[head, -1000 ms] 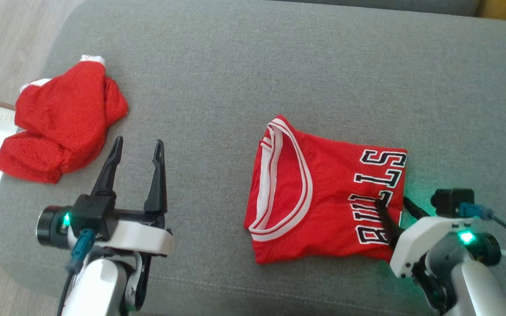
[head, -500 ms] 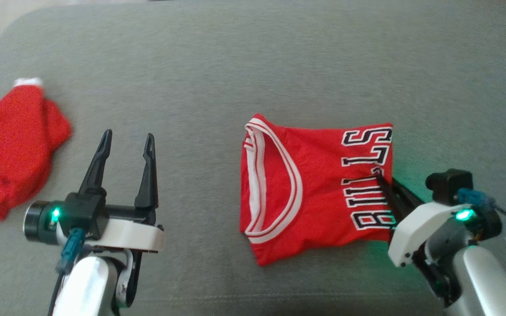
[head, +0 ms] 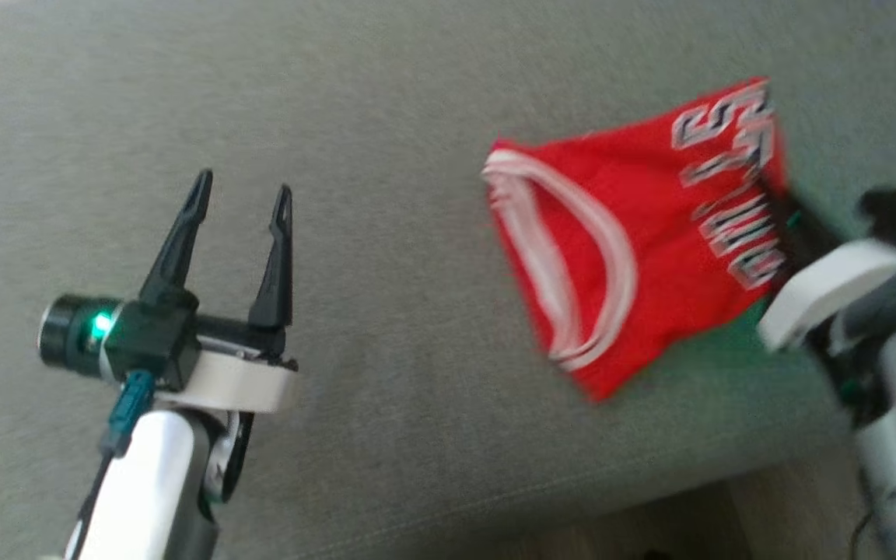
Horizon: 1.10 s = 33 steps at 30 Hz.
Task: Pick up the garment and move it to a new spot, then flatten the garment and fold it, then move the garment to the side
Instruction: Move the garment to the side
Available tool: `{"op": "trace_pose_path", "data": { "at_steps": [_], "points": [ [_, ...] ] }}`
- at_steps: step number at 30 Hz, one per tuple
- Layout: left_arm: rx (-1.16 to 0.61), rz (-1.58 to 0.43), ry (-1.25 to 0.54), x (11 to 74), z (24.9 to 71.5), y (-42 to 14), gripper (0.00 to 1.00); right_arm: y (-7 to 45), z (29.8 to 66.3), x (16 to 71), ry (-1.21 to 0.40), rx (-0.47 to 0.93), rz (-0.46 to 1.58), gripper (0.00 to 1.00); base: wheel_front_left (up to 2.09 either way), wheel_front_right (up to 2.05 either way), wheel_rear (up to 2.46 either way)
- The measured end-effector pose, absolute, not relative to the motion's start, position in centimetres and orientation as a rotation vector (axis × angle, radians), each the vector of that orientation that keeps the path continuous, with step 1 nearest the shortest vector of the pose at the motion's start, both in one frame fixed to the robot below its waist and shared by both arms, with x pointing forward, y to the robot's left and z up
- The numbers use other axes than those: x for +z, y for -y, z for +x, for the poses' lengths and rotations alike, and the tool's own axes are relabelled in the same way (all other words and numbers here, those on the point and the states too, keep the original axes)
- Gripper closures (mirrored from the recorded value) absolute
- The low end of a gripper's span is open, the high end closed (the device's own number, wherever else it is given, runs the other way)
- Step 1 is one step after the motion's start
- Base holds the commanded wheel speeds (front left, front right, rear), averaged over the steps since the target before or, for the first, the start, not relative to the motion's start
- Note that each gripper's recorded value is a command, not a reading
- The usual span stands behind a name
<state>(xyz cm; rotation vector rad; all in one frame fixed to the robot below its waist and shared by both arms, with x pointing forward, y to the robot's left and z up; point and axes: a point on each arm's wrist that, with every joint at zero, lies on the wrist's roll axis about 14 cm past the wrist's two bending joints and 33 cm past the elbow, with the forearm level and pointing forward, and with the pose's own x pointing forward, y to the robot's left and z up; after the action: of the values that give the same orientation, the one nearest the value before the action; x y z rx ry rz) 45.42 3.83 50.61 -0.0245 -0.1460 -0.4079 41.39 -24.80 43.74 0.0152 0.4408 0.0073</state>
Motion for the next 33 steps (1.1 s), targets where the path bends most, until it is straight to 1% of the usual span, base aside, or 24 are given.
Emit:
{"op": "trace_pose_path", "data": {
  "at_steps": [6, 10, 16, 21, 29, 31, 32, 33],
  "points": [
    [-0.508, -0.032, 0.14, 48.9, 47.2, -1.0, 0.0, 32.9, 43.1, 45.6, -0.383, -0.178, -0.049, 1.0, 0.0, 0.0, 0.0],
    [-0.55, -0.05, 0.151, 48.6, 47.8, 0.4, 0.0, 35.9, 42.8, 45.5, -0.38, -0.26, -0.054, 1.0, 0.0, 0.0, 0.0],
    [-0.564, -0.058, 0.144, 47.3, 49.0, 0.9, 0.0, 38.3, 42.9, 44.8, -0.383, -0.335, -0.056, 1.0, 0.0, 0.0, 0.0],
    [-0.587, -0.067, 0.136, 46.3, 49.7, 1.4, 0.0, 40.0, 44.0, 45.0, -0.359, -0.384, -0.1, 1.0, 0.0, 0.0, 0.0],
    [-0.584, -0.063, 0.125, 45.4, 50.5, 1.1, 0.0, 40.8, 44.7, 43.9, -0.362, -0.413, -0.107, 1.0, 0.0, 0.0, 0.0],
    [-0.584, -0.059, 0.124, 45.3, 50.5, 1.0, 0.0, 41.0, 44.7, 43.6, -0.37, -0.424, -0.116, 0.52, 0.0, 0.0, 0.0],
    [-0.585, -0.057, 0.125, 45.4, 50.5, 1.0, 0.0, 41.0, 44.7, 43.5, -0.37, -0.431, -0.117, 0.0, 0.0, 0.0, 0.0],
    [-0.585, -0.055, 0.124, 45.4, 50.4, 1.0, 0.0, 41.0, 44.6, 43.4, -0.372, -0.438, -0.119, 0.0, 0.0, 0.0, 0.0]
  ]
}}
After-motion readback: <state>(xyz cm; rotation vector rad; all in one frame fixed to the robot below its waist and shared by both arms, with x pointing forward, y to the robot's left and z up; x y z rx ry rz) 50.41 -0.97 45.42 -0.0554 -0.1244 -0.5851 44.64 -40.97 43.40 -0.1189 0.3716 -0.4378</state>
